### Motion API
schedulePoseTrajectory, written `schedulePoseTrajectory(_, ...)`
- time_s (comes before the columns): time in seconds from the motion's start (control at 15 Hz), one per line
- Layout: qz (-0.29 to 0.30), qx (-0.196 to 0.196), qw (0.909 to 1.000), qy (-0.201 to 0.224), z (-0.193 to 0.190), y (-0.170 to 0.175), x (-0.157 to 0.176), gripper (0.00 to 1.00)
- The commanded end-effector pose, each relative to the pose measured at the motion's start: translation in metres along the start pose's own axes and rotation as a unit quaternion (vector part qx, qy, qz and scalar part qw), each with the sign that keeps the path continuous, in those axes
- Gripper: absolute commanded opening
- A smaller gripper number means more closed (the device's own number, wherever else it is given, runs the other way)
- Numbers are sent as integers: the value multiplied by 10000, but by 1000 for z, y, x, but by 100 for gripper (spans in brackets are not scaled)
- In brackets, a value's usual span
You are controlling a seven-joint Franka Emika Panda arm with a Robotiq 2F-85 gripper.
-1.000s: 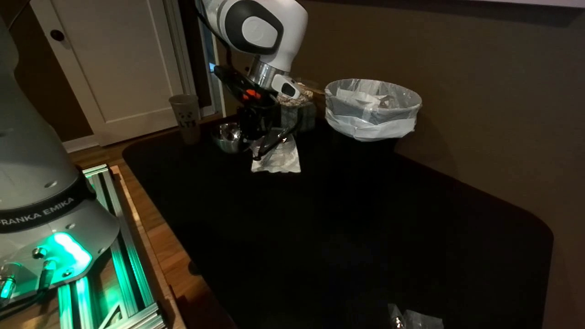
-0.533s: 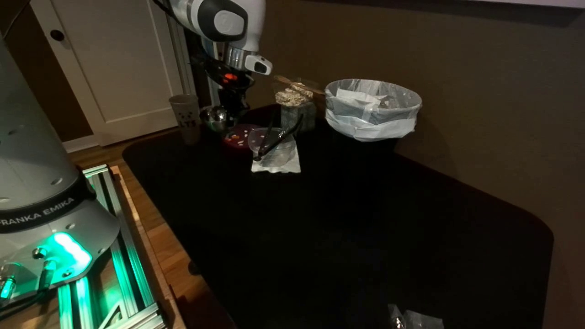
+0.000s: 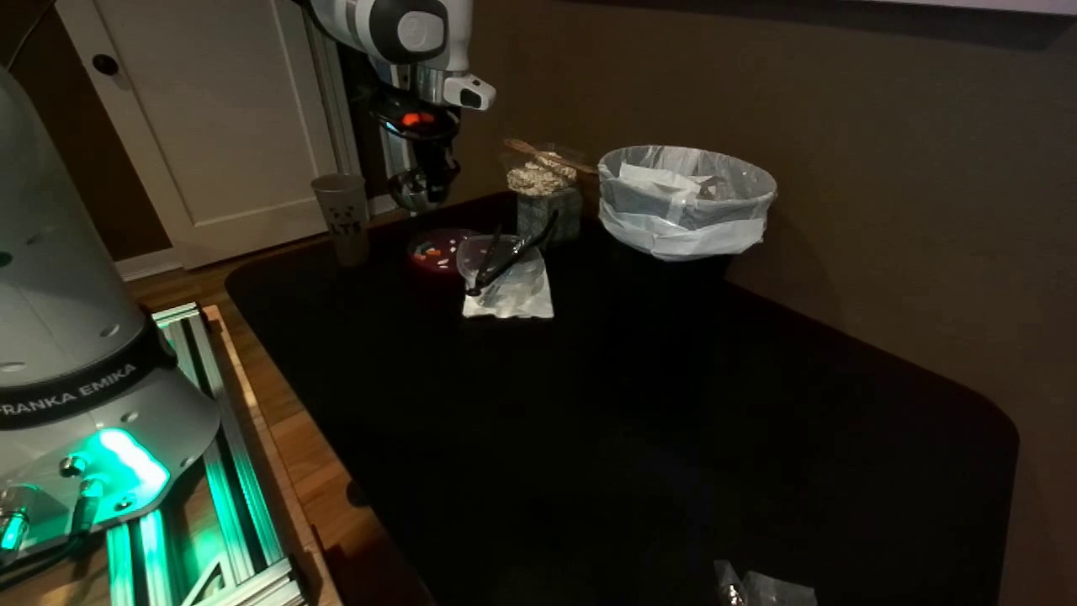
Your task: Place the metal bowl on the purple plate
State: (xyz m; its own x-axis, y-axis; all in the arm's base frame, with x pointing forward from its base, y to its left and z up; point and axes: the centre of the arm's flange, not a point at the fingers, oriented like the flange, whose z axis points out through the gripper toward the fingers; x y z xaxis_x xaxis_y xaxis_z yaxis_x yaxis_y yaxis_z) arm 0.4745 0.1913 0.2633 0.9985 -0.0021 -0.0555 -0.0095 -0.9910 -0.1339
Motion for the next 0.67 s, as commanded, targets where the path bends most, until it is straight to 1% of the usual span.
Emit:
schedulePoseTrajectory(0.0,426,-64,9988,-226,21,-21,51,1)
schedulePoseTrajectory(0.13,508,-79,9971,-560,33,-28,70,1)
schedulePoseTrajectory(0.33,446,-83,9948,-907,50,-40,81,1)
schedulePoseTrajectory(0.47,375,-168,9941,-1006,64,-47,86,1)
schedulePoseTrajectory(0.53,335,-131,9936,-1073,72,-47,90,1)
schedulePoseTrajectory(0.6,182,-7,9937,-1105,80,-45,97,1)
